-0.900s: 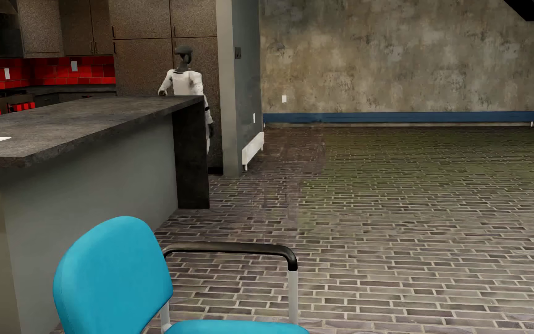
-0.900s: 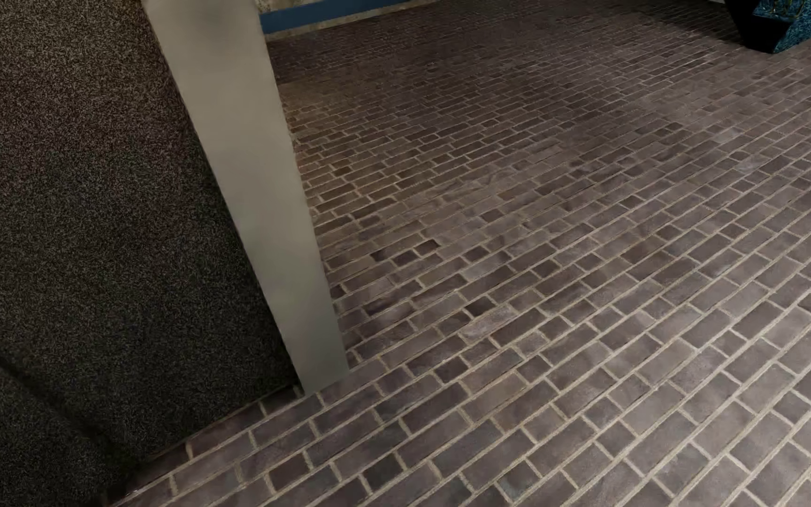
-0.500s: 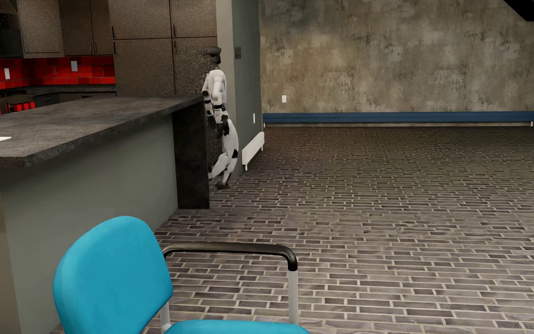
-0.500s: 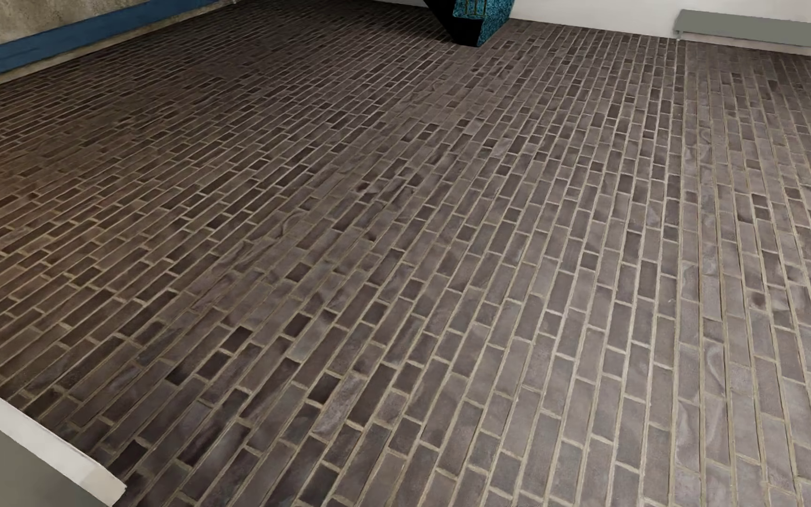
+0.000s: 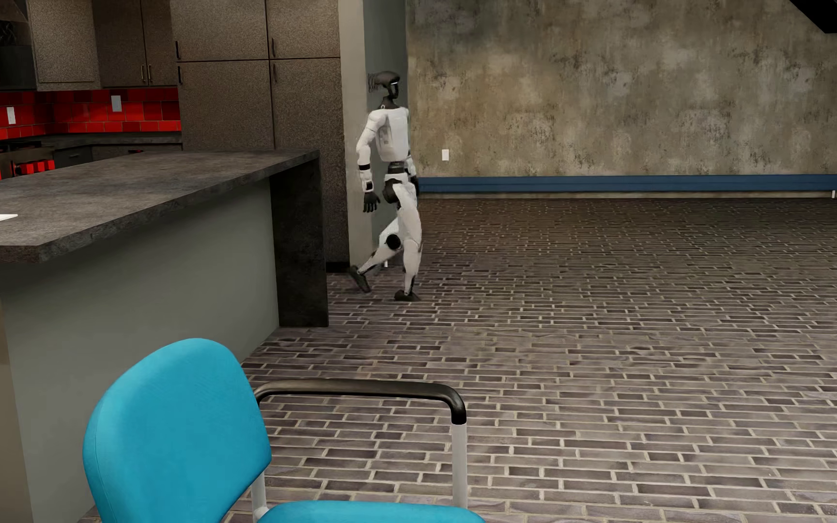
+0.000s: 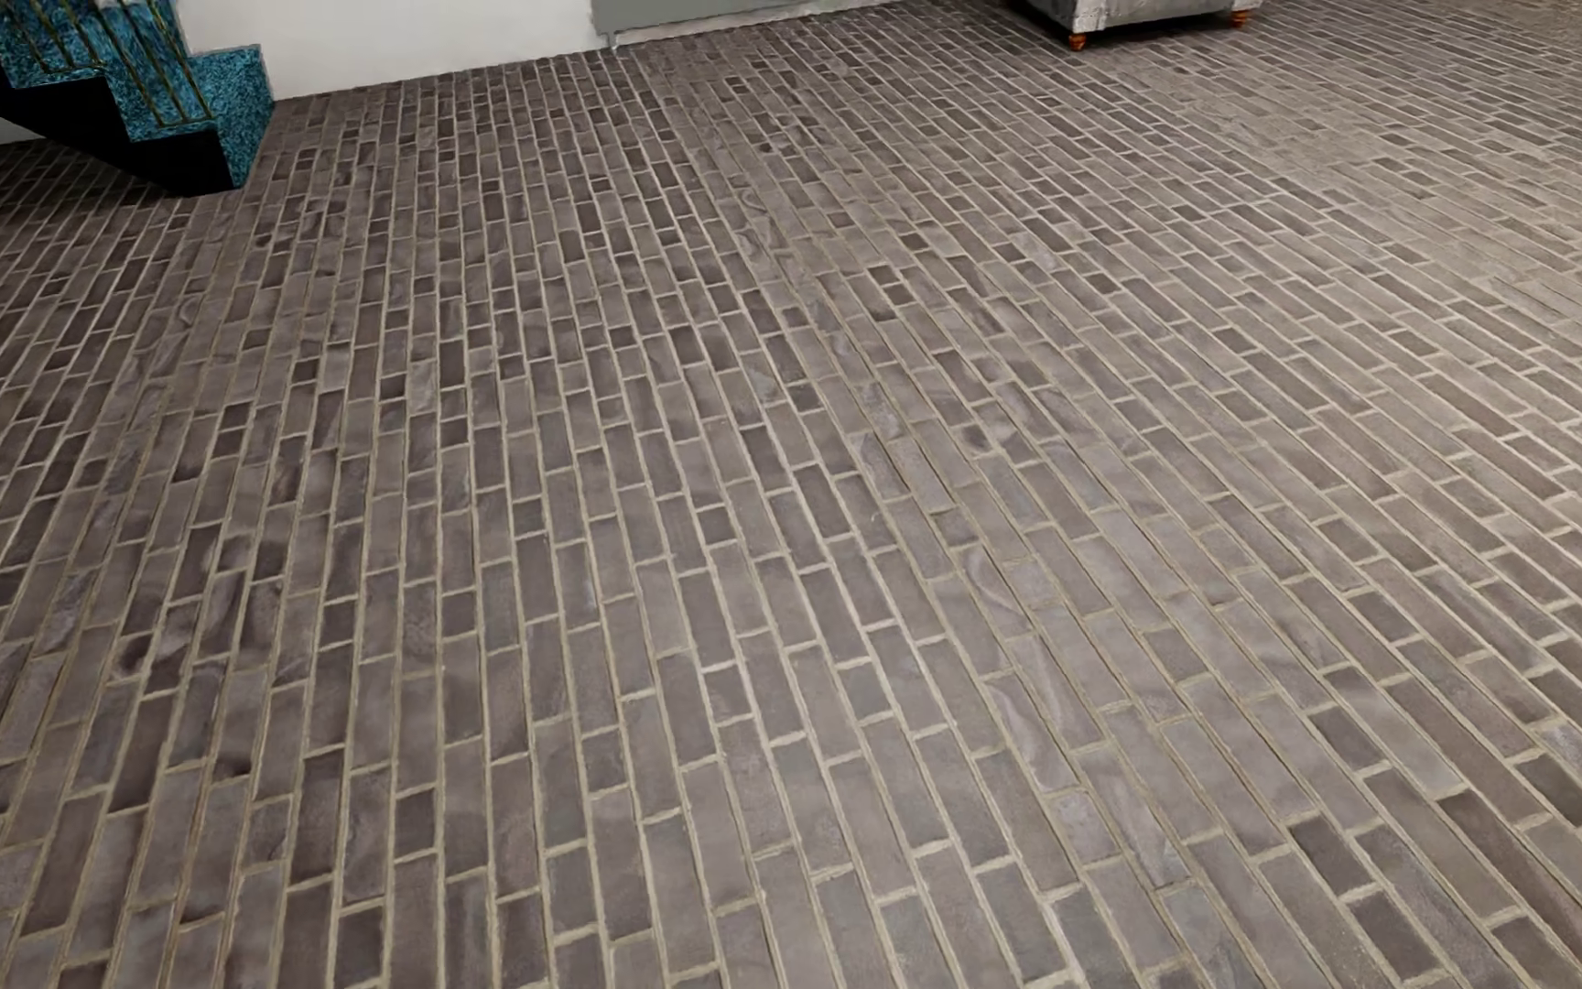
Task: Head to the officechair
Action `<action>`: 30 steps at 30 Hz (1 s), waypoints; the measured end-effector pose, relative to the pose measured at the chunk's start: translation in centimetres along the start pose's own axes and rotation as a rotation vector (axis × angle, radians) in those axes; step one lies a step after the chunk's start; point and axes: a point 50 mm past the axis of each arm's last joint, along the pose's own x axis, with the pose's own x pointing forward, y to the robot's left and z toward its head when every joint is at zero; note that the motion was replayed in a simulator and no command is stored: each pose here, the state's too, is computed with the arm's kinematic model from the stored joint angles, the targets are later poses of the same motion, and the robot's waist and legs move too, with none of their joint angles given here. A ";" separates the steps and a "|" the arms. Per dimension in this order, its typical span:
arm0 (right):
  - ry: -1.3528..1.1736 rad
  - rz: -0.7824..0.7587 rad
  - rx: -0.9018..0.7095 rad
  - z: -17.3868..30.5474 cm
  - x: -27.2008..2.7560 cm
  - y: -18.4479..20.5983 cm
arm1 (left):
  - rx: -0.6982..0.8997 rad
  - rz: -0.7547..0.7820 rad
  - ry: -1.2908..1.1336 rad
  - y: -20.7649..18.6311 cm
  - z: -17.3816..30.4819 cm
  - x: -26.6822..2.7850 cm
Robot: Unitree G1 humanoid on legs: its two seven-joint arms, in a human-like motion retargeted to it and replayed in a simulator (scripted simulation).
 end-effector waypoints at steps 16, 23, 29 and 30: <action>-0.185 -0.251 -0.002 5.9 -0.5 -9.8 | 0.011 0.016 0.052 0.8 -1.5 -0.3; 0.061 0.021 -0.155 -1.3 -0.1 -1.0 | 0.052 0.012 0.066 1.1 -1.5 -0.2; -0.161 -0.253 0.180 3.5 -0.8 -7.8 | -0.020 0.047 -0.072 1.7 2.5 0.5; -0.188 -0.255 0.191 4.2 -0.7 -7.7 | -0.028 0.064 -0.083 2.2 2.8 0.5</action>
